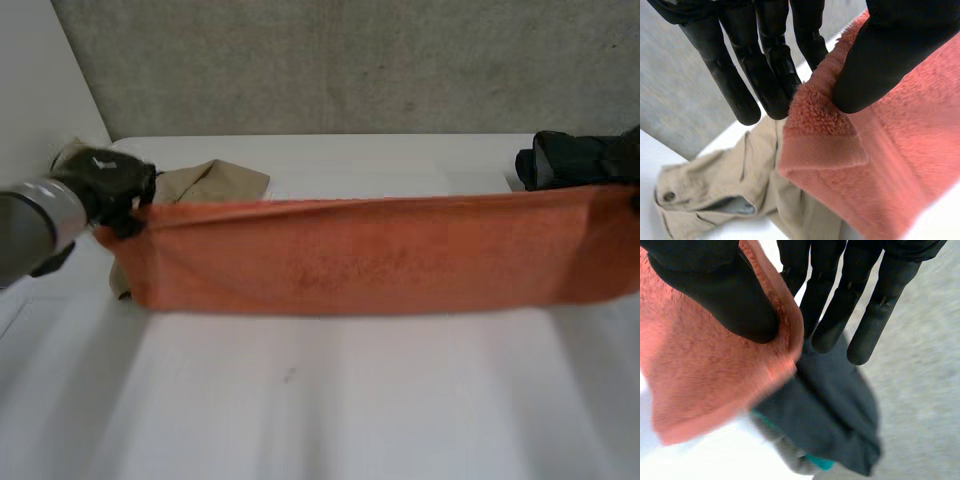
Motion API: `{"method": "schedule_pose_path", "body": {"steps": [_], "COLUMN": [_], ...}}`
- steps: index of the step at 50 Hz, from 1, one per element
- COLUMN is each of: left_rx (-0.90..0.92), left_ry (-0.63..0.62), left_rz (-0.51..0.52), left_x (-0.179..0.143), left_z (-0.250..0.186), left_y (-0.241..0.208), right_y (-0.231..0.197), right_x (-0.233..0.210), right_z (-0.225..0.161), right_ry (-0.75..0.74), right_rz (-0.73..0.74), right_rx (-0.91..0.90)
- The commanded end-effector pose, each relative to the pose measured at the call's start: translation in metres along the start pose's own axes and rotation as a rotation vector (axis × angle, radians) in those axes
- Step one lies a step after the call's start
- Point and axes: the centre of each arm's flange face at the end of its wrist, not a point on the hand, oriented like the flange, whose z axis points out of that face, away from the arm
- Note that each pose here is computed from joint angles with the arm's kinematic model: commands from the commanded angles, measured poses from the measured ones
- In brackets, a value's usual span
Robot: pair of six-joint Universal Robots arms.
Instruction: Fold the laundry.
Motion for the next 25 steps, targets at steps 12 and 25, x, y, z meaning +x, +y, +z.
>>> {"method": "schedule_pose_path", "body": {"steps": [12, 25], "left_rx": [1.157, 0.892], "left_ry": [-0.570, -0.412], "left_rz": [0.142, 0.049], "left_x": [-0.074, -0.044], "left_z": [0.057, 0.085], "left_y": [-0.164, -0.101], "right_y": [-0.106, -0.086], "right_x": [0.095, 0.047], "right_z": [0.052, 0.078], "right_ry": [0.726, 0.531], "right_rz": [0.198, 0.211], "right_rx": [0.789, 0.692]}}
